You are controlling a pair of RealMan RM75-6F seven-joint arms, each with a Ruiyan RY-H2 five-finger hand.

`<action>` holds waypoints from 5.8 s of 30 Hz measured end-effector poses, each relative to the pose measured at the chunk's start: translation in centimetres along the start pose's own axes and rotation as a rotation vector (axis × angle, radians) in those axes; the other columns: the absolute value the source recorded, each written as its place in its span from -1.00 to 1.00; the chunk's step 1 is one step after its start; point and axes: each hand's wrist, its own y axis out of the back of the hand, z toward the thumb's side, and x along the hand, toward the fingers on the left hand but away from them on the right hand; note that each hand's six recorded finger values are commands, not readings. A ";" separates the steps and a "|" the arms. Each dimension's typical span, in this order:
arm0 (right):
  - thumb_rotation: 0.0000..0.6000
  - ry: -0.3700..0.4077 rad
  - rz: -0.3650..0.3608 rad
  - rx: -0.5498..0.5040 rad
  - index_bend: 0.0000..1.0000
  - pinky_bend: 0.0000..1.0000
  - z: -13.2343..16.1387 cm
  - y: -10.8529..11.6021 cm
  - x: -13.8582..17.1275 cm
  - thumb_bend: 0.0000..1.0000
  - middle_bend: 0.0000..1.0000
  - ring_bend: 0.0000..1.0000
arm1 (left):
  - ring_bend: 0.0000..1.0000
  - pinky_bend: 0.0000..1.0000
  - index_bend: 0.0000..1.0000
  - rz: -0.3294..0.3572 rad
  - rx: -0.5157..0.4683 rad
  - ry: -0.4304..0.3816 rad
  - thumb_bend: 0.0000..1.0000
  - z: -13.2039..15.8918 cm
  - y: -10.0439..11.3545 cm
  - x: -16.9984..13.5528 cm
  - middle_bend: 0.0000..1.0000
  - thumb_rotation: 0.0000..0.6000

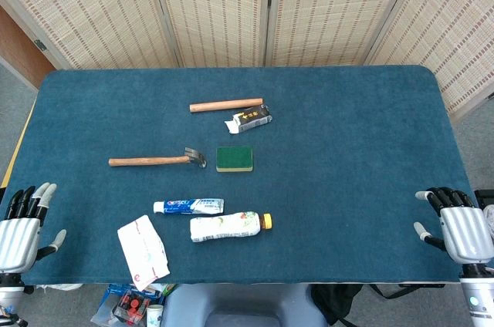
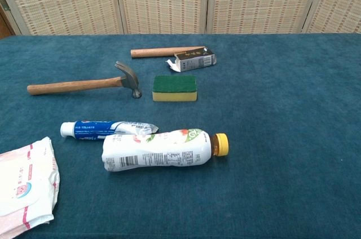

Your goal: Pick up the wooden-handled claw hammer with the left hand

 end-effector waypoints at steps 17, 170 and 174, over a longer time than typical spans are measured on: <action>1.00 -0.002 -0.036 0.003 -0.37 -0.55 -0.4 1.2 0.2 -0.54 -0.40 -0.57 | -0.96 -1.00 -0.98 0.004 -0.053 -0.034 -0.47 0.8 0.3 0.9 -0.96 1.00; 1.00 -0.091 -0.008 0.007 -0.37 -0.55 -2.3 2.2 2.0 -0.54 -0.40 -0.57 | 0.78 0.78 0.40 -0.116 -0.233 -0.577 0.06 28.4 -5.6 23.6 0.78 1.00; 1.00 -0.093 -0.003 0.005 -0.37 -0.55 -2.5 2.0 1.8 -0.54 -0.40 -0.57 | 0.78 0.78 0.40 -0.136 -0.176 -0.563 0.06 28.5 -6.6 24.0 0.78 1.00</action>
